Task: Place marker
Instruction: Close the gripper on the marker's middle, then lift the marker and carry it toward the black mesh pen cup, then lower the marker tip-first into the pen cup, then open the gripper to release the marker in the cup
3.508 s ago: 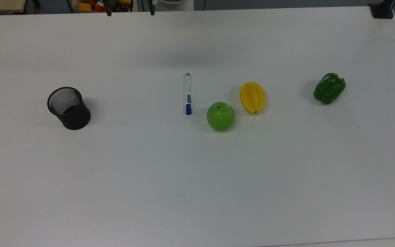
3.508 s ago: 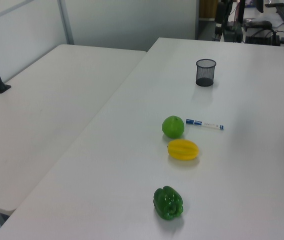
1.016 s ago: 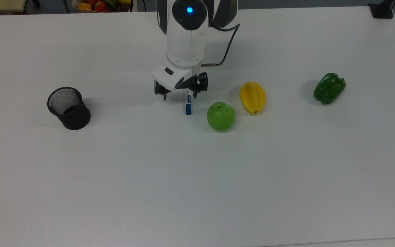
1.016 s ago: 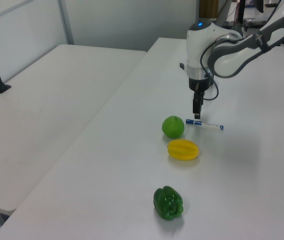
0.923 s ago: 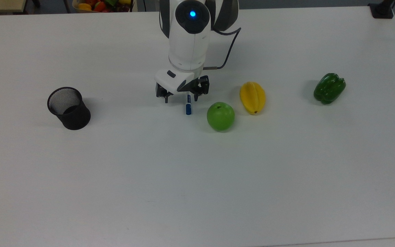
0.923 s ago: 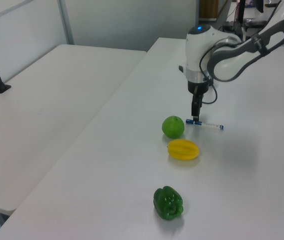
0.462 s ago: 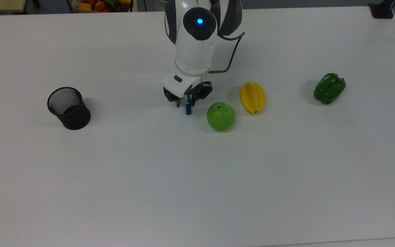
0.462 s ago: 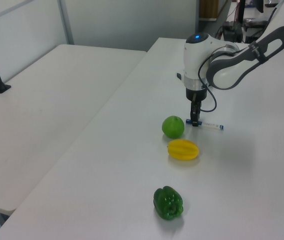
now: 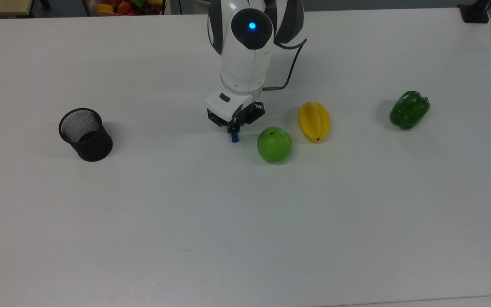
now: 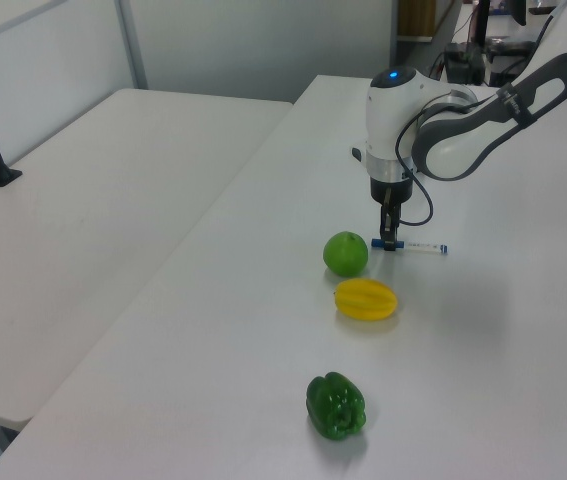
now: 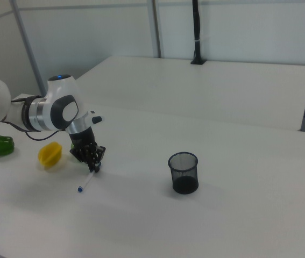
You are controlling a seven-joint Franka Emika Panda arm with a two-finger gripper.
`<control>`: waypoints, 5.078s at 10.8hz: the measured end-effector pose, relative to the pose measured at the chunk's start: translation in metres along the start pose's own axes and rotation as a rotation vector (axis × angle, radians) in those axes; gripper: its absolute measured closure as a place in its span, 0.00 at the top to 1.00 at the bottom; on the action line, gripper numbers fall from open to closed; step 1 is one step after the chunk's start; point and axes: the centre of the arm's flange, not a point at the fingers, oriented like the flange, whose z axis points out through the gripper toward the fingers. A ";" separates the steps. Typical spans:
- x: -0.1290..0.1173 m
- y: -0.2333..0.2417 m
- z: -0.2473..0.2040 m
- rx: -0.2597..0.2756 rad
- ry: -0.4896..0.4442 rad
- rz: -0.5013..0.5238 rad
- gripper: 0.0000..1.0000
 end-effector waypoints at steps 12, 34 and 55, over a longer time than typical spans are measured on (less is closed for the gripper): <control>-0.024 0.097 -0.211 0.053 0.176 0.179 0.16; -0.080 0.379 -0.105 0.114 0.703 0.352 0.16; -0.062 0.358 -0.067 0.109 0.702 0.316 0.66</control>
